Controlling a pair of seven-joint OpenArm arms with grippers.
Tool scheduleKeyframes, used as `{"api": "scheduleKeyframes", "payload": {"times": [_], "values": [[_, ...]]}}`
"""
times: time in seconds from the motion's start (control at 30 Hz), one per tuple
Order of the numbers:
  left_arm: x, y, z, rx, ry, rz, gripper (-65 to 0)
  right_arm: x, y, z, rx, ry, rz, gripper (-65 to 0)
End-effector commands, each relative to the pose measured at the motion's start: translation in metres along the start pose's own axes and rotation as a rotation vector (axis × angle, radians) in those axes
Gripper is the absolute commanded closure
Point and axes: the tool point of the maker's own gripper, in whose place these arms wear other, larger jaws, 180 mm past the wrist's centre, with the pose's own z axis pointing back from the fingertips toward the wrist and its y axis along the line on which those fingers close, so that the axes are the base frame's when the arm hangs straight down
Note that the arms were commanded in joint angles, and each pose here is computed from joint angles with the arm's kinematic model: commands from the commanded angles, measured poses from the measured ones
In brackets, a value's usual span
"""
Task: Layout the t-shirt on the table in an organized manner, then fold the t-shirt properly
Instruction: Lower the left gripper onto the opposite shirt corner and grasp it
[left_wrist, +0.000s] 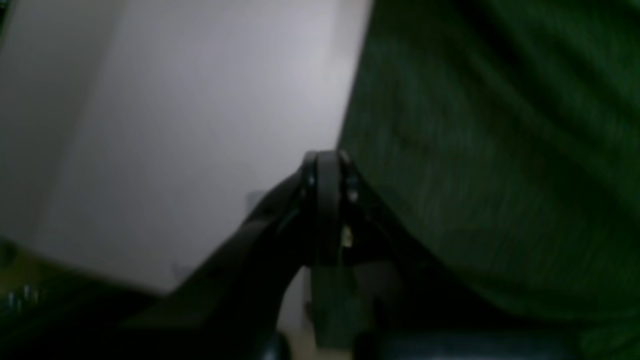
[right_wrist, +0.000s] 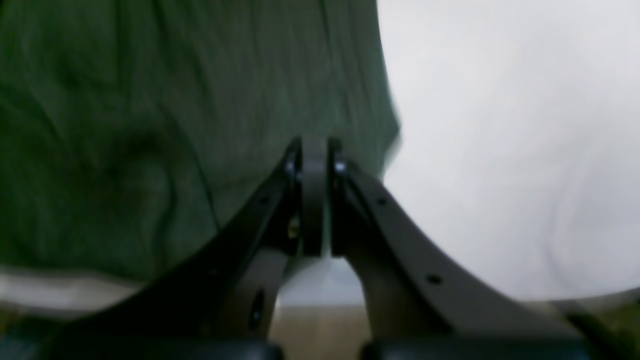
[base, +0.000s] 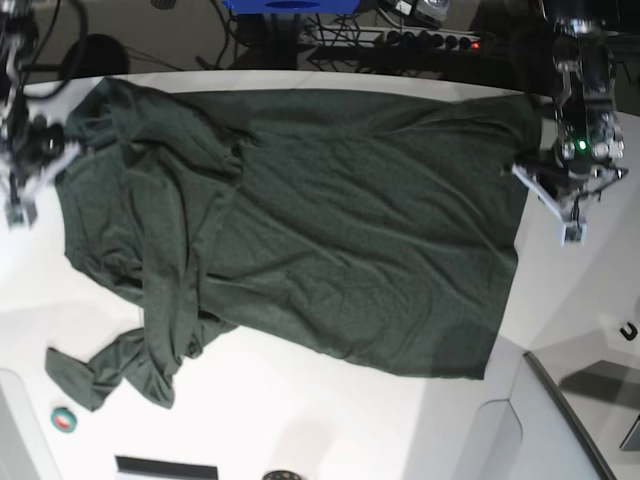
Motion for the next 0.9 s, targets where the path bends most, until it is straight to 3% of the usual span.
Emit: {"api": "scheduleKeyframes", "payload": {"times": [0.0, 0.17, 0.3, 0.4, 0.53, 0.73, 0.87], "values": [[0.020, 0.008, -0.001, 0.021, -0.049, 0.016, 0.0, 0.026, -0.008, -0.004, -0.013, -0.049, 0.005, -1.4], [0.057, 0.006, -0.030, 0.009, -0.056, 0.112, 0.0, 0.093, -0.008, -0.049, 0.034, -0.108, -0.009, -1.4], [0.072, -0.007, -0.049, -0.029, -0.033, 0.178, 0.0, 0.115, -0.001, -0.080, 0.065, -0.110, 0.003, -1.4], [0.068, -0.012, -0.062, -0.043, 0.012, 0.201, 0.0, 0.111, 0.006, -0.097, 0.083, -0.071, 0.005, -1.4], [0.065, -0.032, -0.072, -0.058, 0.013, 0.132, 0.0, 0.098, 0.006, -0.109, 0.083, -0.041, -0.014, -1.4], [0.054, -0.046, -0.086, -0.046, 0.030, 0.108, 0.0, 0.095, -0.003, -0.120, 0.068, -0.107, -0.065, -2.1], [0.062, -0.056, -0.091, -0.063, 0.036, 0.129, 0.0, 0.089, -0.030, -0.131, 0.022, -0.128, -0.154, -2.1]]}}
